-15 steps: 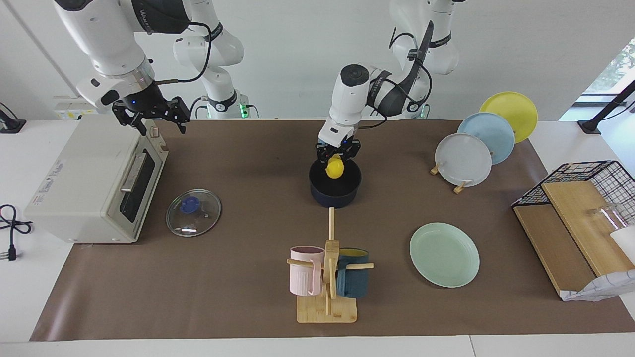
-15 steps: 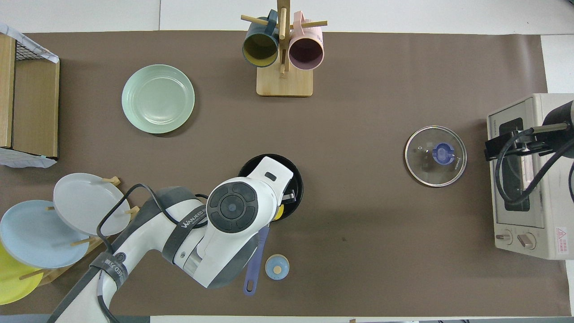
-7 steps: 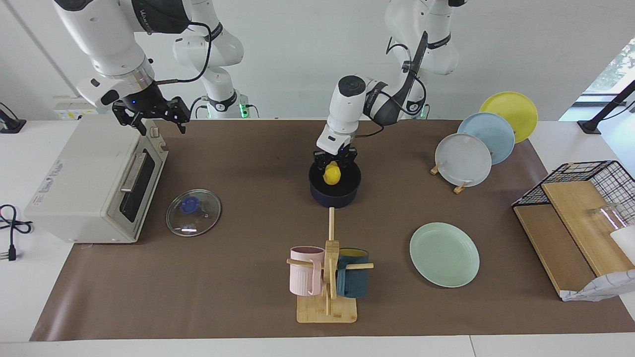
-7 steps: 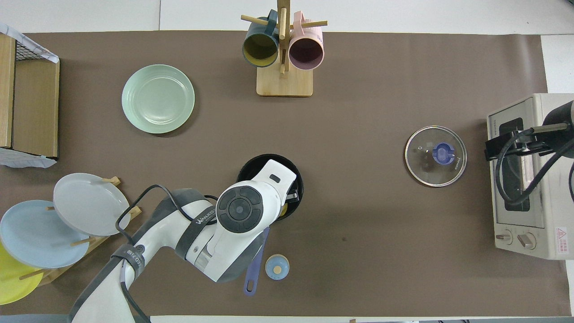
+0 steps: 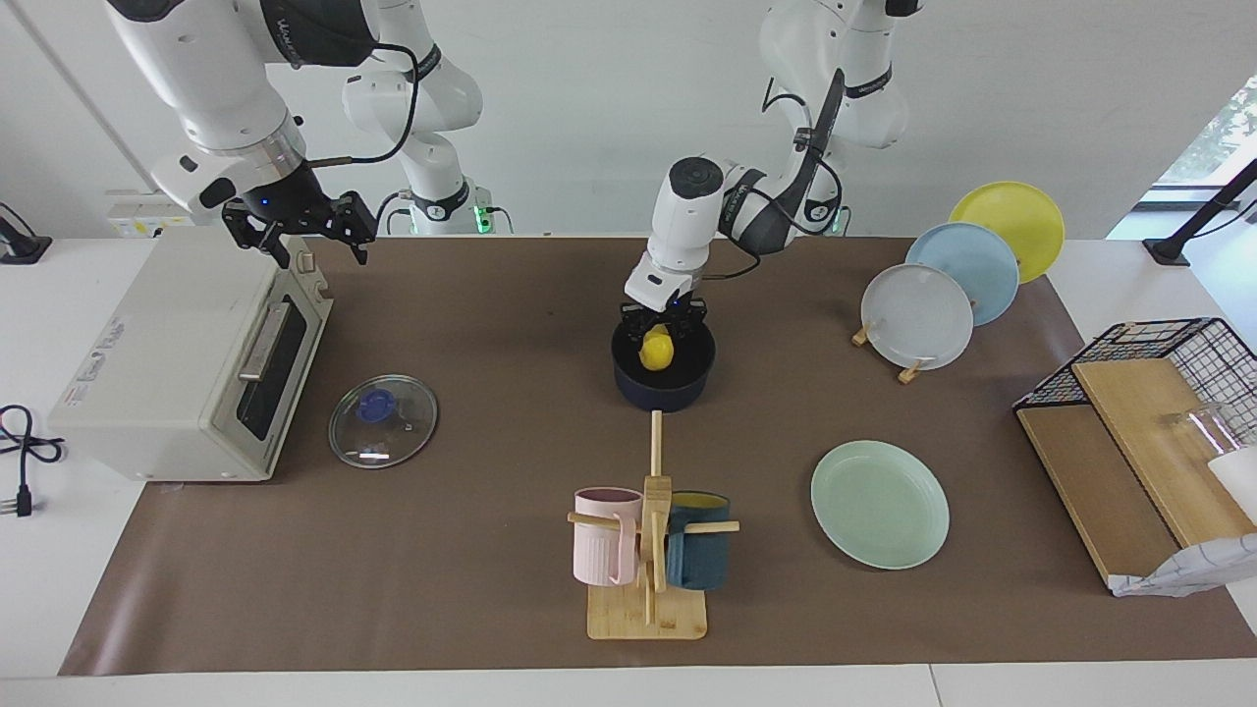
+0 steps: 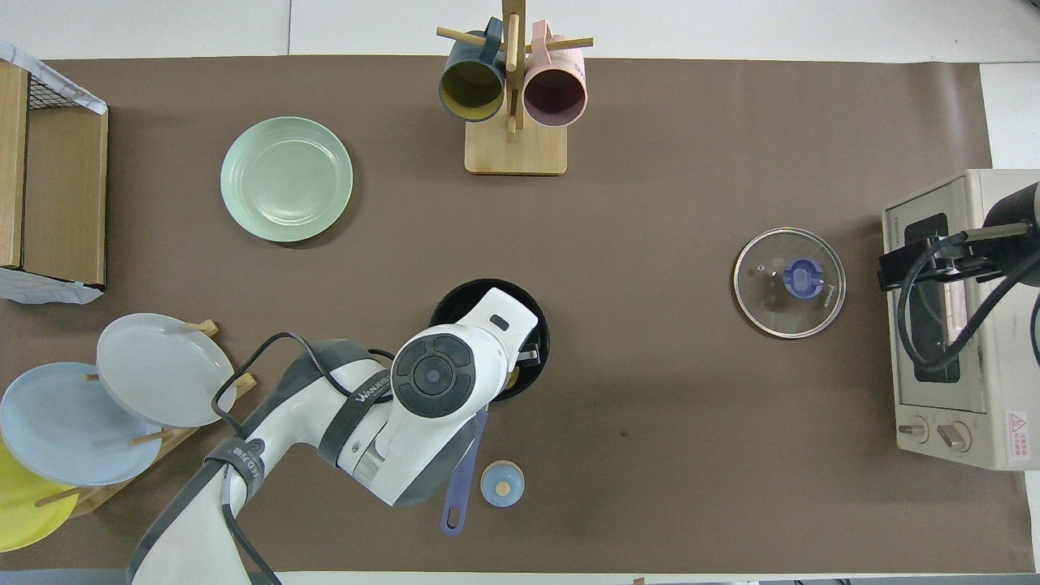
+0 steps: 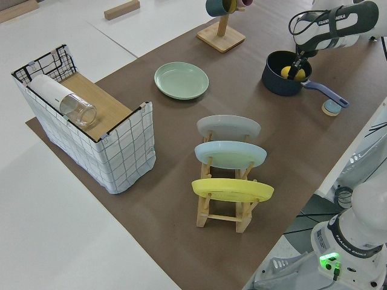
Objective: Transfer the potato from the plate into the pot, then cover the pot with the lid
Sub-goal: 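Lower the potato into the black pot and open the left gripper, then withdraw the left gripper while the right gripper reaches the glass lid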
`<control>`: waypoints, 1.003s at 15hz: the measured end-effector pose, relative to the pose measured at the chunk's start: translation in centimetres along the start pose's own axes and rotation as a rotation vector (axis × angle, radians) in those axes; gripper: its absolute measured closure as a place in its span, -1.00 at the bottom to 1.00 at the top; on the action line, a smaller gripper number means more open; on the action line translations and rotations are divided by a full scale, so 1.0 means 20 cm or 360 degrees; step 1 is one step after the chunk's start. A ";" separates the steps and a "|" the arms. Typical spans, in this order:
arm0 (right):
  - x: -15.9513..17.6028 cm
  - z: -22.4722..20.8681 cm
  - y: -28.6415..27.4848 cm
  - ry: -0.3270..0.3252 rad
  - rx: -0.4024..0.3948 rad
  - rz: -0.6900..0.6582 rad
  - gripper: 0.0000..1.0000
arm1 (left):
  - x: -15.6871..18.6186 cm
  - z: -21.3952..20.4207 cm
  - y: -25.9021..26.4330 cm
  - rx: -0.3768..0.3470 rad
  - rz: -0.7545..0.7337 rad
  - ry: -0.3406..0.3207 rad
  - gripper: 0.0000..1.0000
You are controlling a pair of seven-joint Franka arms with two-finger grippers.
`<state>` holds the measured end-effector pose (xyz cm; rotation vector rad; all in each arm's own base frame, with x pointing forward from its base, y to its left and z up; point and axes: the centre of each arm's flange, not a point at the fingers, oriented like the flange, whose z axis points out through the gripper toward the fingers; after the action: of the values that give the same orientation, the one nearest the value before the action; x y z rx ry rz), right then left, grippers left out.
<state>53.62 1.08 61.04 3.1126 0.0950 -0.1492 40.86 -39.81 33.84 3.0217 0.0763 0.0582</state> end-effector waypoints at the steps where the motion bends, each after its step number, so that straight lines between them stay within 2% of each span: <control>1: 0.00 0.00 0.00 0.0000 0.0000 0.0000 -1.00 | 0.00 0.00 0.00 0.0002 0.0009 -0.0001 -0.22; 2: 0.00 0.00 0.00 0.0000 0.0000 0.0000 -1.00 | 0.00 0.00 0.00 0.0004 0.0014 -0.0003 -0.34; 5: 0.00 0.00 0.01 0.0000 0.0000 0.0005 -1.00 | 0.09 -0.10 -0.03 0.0027 0.0027 -0.0021 -0.92; 6: 0.00 0.00 0.01 0.0000 0.0001 0.0005 -1.00 | 0.16 -0.18 -0.07 0.0036 0.0030 -0.0029 -1.00; 11: 0.00 0.00 0.00 0.0001 0.0001 -0.0001 -1.00 | 0.54 -0.70 -0.37 0.0012 0.0001 0.0029 -1.00; 15: 0.08 0.10 -0.04 0.0140 0.0005 -0.0060 -1.00 | 0.76 -1.15 -0.79 0.0012 0.0043 0.0084 -1.00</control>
<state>54.89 1.95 58.95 3.1212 0.1550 -0.0128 54.24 -20.64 55.31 3.0292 0.0408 0.1408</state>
